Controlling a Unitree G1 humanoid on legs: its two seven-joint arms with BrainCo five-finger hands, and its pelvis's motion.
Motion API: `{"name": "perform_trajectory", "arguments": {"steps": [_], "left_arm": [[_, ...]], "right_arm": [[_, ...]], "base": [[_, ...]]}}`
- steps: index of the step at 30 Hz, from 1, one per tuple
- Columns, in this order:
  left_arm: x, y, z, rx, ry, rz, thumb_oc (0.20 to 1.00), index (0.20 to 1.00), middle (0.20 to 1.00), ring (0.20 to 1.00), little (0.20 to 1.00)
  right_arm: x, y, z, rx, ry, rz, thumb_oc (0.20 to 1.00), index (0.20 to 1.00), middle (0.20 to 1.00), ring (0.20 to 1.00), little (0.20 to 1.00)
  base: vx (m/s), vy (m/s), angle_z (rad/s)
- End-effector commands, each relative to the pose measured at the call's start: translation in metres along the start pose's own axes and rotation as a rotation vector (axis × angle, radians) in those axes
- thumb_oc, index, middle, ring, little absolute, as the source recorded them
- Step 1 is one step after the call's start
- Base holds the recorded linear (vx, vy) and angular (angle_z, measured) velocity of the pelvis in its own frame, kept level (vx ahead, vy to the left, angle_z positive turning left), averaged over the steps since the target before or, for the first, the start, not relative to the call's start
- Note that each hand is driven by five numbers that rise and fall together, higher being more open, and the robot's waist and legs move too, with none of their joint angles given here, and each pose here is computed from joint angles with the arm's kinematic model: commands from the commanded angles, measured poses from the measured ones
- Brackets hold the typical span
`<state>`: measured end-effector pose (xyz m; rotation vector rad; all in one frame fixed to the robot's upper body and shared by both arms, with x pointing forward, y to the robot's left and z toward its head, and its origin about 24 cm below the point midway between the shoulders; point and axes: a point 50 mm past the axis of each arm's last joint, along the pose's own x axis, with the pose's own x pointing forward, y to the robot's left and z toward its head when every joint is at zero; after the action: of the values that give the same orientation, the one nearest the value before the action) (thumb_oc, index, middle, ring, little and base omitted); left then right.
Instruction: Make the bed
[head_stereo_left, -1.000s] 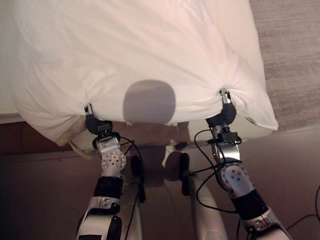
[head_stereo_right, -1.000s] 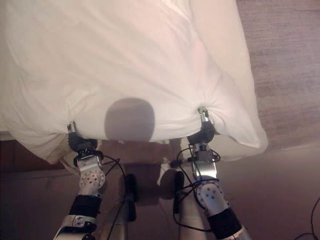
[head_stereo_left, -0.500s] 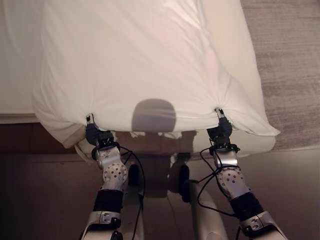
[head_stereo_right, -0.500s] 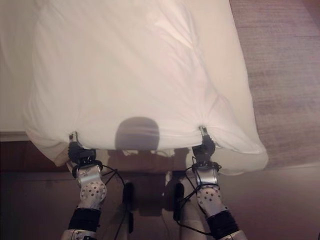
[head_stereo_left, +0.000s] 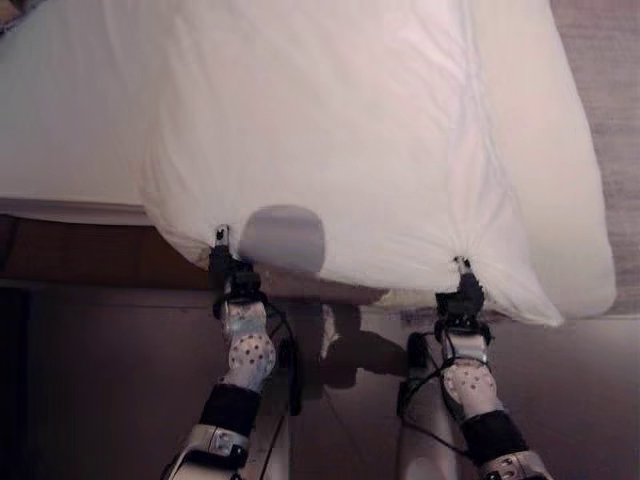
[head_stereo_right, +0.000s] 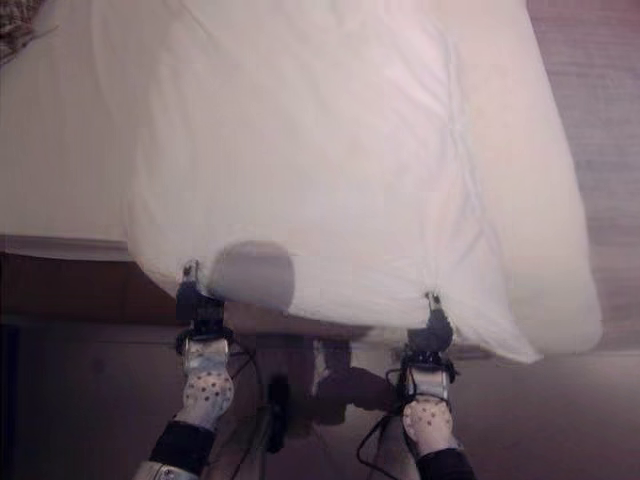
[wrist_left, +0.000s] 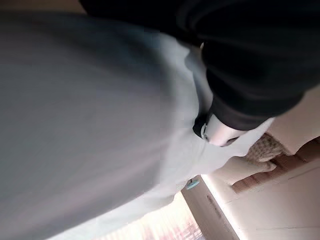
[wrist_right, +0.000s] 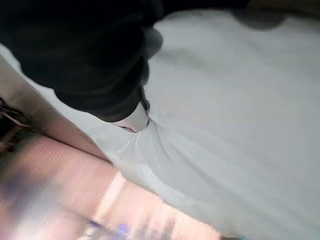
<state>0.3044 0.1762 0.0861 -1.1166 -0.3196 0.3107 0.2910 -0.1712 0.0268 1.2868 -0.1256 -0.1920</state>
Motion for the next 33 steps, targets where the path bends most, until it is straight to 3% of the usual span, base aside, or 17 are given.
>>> {"name": "perform_trajectory", "arguments": {"steps": [1,15,22,28,33], "left_arm": [[0.007,-0.011,0.055,0.019,-0.237,-0.081,0.200,0.200,0.200,0.200,0.200],[-0.009,0.014,0.026,-0.016,-0.137,0.072,0.200,0.200,0.200,0.200,0.200],[-0.008,0.014,0.042,0.046,-0.199,0.065,0.200,0.200,0.200,0.200,0.200],[-0.006,0.017,0.057,0.070,-0.248,0.061,0.200,0.200,0.200,0.200,0.200],[0.001,0.009,0.044,0.127,-0.170,-0.018,0.200,0.200,0.200,0.200,0.200]], "right_arm": [[-0.002,-0.018,0.055,-0.076,-0.179,-0.005,0.200,0.200,0.200,0.200,0.200],[-0.004,-0.035,0.073,-0.136,-0.167,-0.074,0.200,0.200,0.200,0.200,0.200],[-0.003,-0.036,0.061,-0.097,-0.143,-0.075,0.200,0.200,0.200,0.200,0.200],[-0.002,-0.037,0.063,-0.121,-0.147,-0.098,0.200,0.200,0.200,0.200,0.200],[-0.005,-0.038,0.060,-0.111,-0.159,-0.108,0.200,0.200,0.200,0.200,0.200]], "base": [[0.03,0.158,0.18],[-0.03,-0.042,0.03],[-0.05,0.017,0.21],[0.02,0.378,-0.17],[0.01,0.569,-0.33]]}}
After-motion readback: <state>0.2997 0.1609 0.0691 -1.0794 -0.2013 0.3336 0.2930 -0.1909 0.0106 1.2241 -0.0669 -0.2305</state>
